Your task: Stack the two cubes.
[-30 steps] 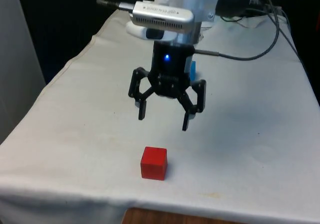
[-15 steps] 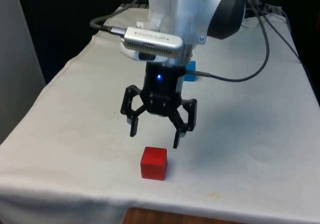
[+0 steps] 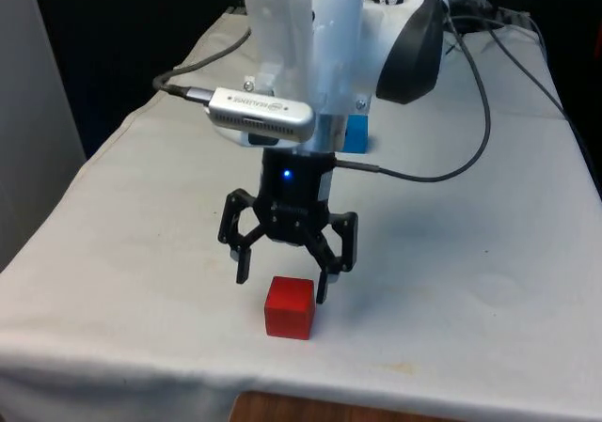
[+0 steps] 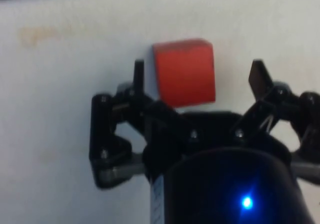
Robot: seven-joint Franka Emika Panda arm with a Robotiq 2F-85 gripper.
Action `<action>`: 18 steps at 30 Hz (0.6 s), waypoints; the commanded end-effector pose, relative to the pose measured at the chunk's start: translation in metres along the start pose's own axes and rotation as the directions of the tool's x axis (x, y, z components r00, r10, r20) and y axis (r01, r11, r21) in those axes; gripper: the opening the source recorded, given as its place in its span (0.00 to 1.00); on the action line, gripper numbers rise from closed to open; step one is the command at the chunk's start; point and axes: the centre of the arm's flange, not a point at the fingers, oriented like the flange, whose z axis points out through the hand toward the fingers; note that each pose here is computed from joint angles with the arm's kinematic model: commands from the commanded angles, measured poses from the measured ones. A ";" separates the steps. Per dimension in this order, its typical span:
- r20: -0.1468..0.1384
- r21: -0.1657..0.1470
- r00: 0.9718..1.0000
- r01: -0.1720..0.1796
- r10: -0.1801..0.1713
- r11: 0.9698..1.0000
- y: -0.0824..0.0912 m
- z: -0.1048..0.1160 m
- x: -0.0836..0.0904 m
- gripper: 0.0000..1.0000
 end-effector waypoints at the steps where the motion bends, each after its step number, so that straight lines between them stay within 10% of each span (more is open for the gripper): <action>1: -0.009 0.014 1.000 0.000 0.000 1.000 0.000 0.003 0.000 1.00; 18: -0.039 0.049 0.999 -0.010 0.012 0.999 0.010 0.024 -0.010 1.00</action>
